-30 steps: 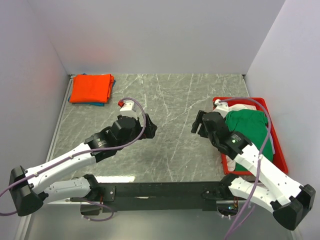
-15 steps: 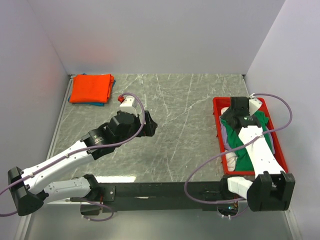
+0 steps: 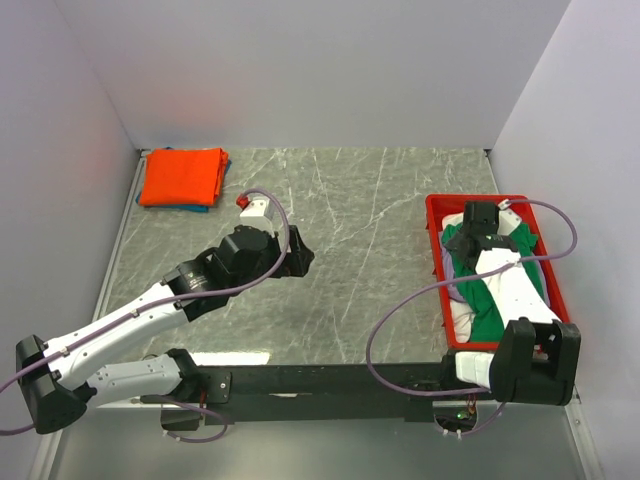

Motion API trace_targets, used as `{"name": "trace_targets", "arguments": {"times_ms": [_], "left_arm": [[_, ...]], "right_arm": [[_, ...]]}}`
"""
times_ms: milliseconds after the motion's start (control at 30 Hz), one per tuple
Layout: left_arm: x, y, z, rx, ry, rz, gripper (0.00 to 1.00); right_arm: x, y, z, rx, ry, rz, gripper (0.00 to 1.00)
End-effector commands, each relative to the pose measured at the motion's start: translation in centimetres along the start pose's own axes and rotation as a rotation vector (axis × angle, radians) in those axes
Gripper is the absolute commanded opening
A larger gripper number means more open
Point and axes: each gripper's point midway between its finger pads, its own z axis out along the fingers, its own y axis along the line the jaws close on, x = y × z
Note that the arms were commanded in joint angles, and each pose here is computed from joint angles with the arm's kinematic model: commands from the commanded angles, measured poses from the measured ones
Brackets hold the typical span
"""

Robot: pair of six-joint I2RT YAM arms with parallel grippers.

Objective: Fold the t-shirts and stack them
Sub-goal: Grab the tshirt from the pile

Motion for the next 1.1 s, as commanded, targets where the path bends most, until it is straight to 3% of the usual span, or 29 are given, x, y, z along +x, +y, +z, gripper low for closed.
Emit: {"name": "trace_targets", "arguments": {"times_ms": [0,33,133,167,267,433,533,767,1067], "left_arm": [[-0.4,-0.5,-0.1,0.019,-0.006,-0.027,0.99],[-0.4,-0.4,-0.1,0.016,-0.007,-0.028,0.99],[-0.6,-0.1,-0.1,0.006,-0.016,-0.038,0.99],[-0.5,-0.1,-0.1,0.006,-0.016,-0.039,0.99],[-0.4,-0.1,0.0,0.011,-0.013,-0.048,0.99],[-1.1,0.3,-0.1,-0.012,-0.026,-0.055,0.99],[-2.2,0.5,-0.5,-0.016,-0.057,-0.077,0.99],[-4.3,1.0,-0.9,0.015,-0.111,-0.167,0.99],[-5.8,1.9,-0.6,0.027,-0.13,-0.214,0.98]], "right_arm": [[-0.1,0.1,0.8,0.0,-0.022,0.04,0.61],[-0.5,-0.2,0.8,0.014,-0.04,0.048,0.58],[-0.6,-0.3,0.6,0.015,-0.048,0.053,0.33],[-0.8,-0.2,0.4,0.012,-0.052,0.05,0.21],[-0.8,-0.3,0.2,0.019,-0.041,0.038,0.0],[-3.4,1.1,-2.9,-0.064,-0.084,0.043,0.0],[-6.6,3.0,-6.9,-0.176,-0.154,0.052,0.0],[-15.2,7.4,-19.7,-0.479,-0.348,0.098,0.0],[-19.2,15.1,-35.3,-0.906,-0.467,0.075,0.0]]}}
